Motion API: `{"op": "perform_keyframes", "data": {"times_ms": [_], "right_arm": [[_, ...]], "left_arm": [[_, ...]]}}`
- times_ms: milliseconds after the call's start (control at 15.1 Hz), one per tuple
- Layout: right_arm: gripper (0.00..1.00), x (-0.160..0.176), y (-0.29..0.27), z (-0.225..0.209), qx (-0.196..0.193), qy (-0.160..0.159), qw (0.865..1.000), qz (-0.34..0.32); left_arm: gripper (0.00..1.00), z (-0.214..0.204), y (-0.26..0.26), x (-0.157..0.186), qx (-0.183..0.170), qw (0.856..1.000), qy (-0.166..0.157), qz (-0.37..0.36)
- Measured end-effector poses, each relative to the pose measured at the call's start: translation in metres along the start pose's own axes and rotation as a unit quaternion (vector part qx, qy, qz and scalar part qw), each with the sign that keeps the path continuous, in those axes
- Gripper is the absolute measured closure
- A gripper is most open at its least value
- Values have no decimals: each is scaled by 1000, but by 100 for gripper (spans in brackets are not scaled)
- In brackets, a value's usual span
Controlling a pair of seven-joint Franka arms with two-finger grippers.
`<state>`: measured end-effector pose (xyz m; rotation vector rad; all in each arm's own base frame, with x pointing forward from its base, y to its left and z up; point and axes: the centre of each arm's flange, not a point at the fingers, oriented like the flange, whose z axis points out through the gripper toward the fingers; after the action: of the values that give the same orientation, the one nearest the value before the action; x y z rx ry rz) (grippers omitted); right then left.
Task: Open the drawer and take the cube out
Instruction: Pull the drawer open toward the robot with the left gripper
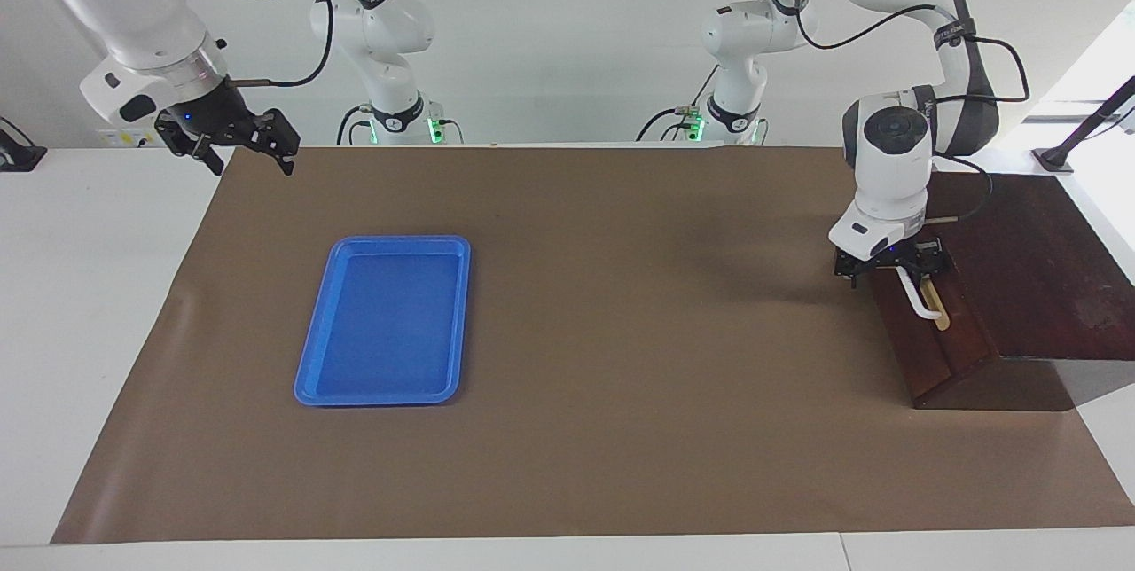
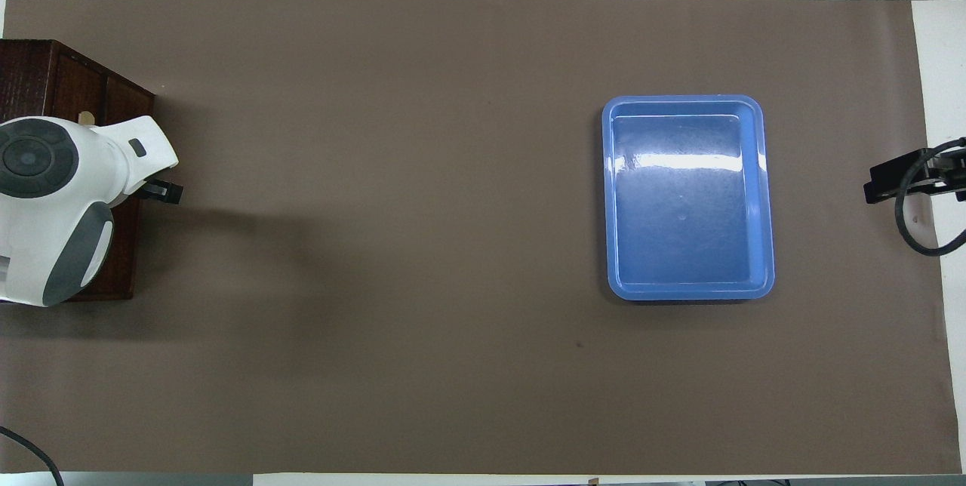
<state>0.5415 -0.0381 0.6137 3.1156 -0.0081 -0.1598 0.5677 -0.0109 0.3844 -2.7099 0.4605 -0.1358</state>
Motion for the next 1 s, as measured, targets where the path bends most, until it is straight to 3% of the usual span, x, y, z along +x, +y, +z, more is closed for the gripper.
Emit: {"op": "perform_keyframes", "data": {"times_ms": [266,598,863,996], "right_arm": [[0,0,0,0,0,0,1000,0],[0,0,0,0,0,0,1000,0],[0,0,1,0,0,0,1000,1],[0,0,1,0,0,0,1000,1]], "left_arm": [[0,-20,49,15,-6,999,18,-33],[0,-60,130,28,-42,995,22,-85],[0,-71,134,31,-45,994,6,-98],[0,-93,126,39,-68,989,-16,-129]]}}
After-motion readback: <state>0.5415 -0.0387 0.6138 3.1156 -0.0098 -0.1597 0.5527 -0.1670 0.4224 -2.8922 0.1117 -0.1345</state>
